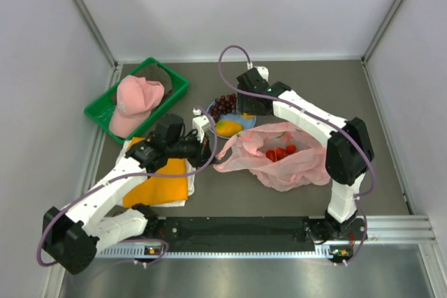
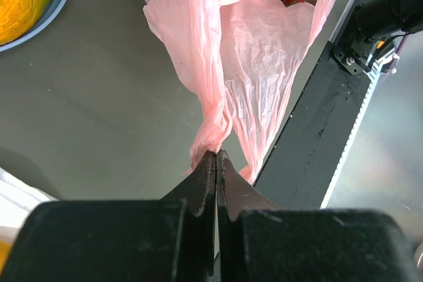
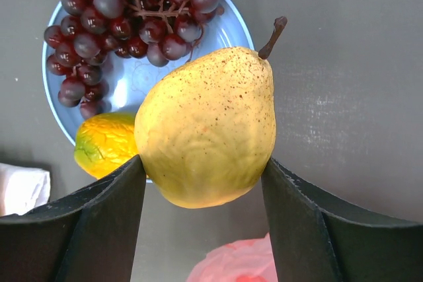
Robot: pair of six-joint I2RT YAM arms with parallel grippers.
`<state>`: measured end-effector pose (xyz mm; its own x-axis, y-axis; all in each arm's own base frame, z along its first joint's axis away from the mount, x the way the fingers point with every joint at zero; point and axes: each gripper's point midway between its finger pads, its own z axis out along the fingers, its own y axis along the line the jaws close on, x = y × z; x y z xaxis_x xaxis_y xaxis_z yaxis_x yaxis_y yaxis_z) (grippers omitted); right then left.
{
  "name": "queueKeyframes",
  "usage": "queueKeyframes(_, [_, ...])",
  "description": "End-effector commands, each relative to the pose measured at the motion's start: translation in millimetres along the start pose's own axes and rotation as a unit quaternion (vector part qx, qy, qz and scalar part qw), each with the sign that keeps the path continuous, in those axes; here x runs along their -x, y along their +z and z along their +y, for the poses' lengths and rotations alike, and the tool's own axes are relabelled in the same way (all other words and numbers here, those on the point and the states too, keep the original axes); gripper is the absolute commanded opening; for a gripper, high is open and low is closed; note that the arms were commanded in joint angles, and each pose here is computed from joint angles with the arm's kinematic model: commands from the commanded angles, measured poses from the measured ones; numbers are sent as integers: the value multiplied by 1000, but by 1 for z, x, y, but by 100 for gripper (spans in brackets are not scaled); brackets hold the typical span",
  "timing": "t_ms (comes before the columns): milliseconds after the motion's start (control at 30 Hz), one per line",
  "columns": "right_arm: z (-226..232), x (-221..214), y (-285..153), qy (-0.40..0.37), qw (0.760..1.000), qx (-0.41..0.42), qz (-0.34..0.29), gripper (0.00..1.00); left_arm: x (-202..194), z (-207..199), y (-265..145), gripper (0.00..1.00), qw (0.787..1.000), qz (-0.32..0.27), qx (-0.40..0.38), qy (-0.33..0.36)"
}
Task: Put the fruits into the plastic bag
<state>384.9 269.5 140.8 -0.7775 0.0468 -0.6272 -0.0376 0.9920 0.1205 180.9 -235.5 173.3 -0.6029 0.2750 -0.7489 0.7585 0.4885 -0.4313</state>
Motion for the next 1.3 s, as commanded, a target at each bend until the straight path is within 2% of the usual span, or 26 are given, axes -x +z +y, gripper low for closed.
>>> queueKeyframes(0, [4, 31, -25, 28, 998, 25, -55, 58, 4, -1, 1, 0, 1000, -10, -4, 11])
queueKeyframes(700, [19, 75, -54, 30, 988, 72, -131, 58, -1, 4, 6, 0, 1000, 3, -2, 1])
queueKeyframes(1067, [18, 100, -116, 39, 974, 121, -188, 57, -4, 9, 10, 0, 1000, 12, 7, -9])
queueKeyframes(1267, [11, 87, -151, 43, 967, 158, -195, 57, -3, 22, 12, 0, 999, 24, 37, -16])
